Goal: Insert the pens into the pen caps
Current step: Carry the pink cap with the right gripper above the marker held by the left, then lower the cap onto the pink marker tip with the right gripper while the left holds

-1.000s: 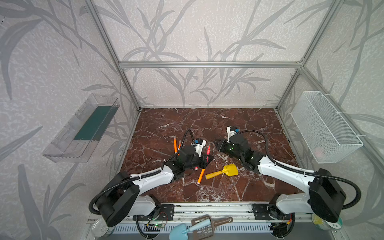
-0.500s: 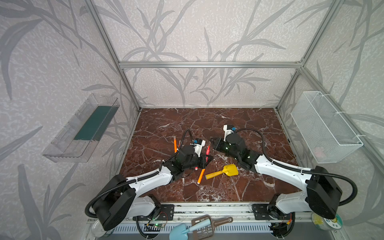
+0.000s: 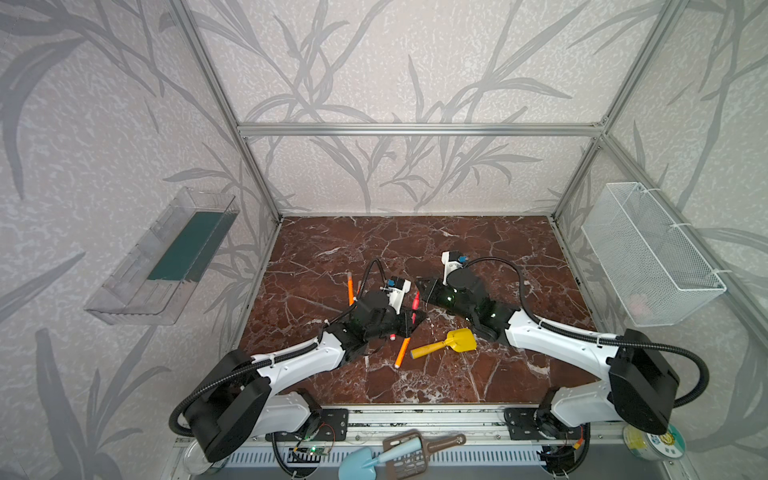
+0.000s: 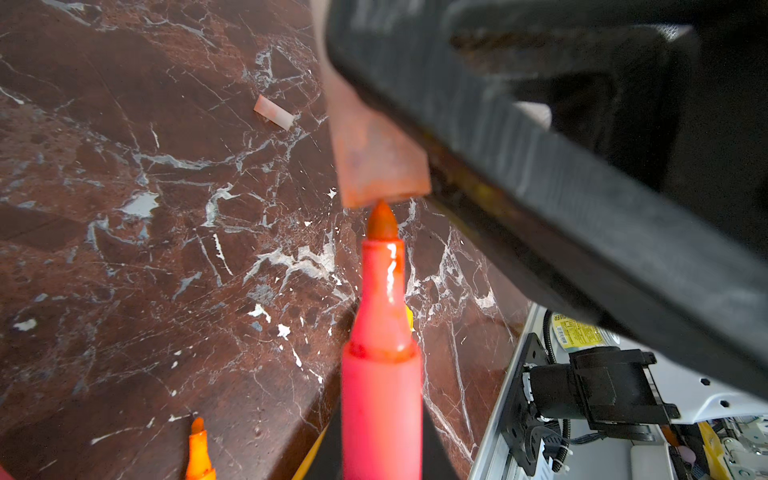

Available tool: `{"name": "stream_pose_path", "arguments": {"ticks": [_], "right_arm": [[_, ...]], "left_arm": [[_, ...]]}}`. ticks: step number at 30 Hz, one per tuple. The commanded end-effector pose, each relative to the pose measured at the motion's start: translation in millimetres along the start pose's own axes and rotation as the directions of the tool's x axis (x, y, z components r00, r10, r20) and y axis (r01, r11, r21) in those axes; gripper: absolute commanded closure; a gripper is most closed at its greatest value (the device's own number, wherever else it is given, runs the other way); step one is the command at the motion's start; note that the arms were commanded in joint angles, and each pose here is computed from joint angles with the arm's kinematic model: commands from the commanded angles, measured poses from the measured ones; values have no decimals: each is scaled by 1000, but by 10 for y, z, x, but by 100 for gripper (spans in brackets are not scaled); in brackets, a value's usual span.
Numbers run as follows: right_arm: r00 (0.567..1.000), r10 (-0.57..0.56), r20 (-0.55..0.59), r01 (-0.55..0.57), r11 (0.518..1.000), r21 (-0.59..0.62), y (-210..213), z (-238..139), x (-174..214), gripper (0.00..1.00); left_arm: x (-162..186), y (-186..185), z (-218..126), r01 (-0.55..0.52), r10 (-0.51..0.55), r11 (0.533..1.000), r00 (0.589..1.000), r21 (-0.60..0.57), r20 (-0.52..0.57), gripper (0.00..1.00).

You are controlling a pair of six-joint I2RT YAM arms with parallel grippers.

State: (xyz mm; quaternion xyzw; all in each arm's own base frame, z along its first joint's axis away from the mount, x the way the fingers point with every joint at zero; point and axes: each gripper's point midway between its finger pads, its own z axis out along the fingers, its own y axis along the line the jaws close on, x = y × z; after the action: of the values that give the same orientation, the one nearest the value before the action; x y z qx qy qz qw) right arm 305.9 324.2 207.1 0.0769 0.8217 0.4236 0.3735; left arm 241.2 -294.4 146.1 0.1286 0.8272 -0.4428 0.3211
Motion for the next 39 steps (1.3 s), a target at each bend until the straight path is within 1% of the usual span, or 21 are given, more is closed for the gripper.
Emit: {"name": "stream_pose_path", "arguments": {"ticks": [1,6,12,17,22,29,39], "right_arm": [[1000,-19,18,19,999,-27,88,-31,10,93],[1000,-31,3,31,999,-17,44,-25,120,94],[1000,-29,7,29,999,-16,6,-58,153,94],[999,-34,11,34,999,-26,10,-107,166,94],[999,-46,21,47,997,-65,70,-145,188,95],[998,-60,9,61,990,-125,150,-136,293,95],[996,-84,24,87,977,-194,145,-183,387,94]], "left_arm": [[-85,-80,-60,-16,16,1000,999,18,37,100],[-85,-92,-80,-16,15,1000,999,25,46,100],[-89,-59,-104,-15,14,1000,998,11,59,100],[-99,-44,-113,-13,13,1000,998,5,68,100],[-99,-30,-104,-6,5,1000,997,5,73,100],[-117,-112,-127,-10,5,998,996,54,87,100],[-193,-243,-278,-7,-15,989,989,146,148,100]]}}
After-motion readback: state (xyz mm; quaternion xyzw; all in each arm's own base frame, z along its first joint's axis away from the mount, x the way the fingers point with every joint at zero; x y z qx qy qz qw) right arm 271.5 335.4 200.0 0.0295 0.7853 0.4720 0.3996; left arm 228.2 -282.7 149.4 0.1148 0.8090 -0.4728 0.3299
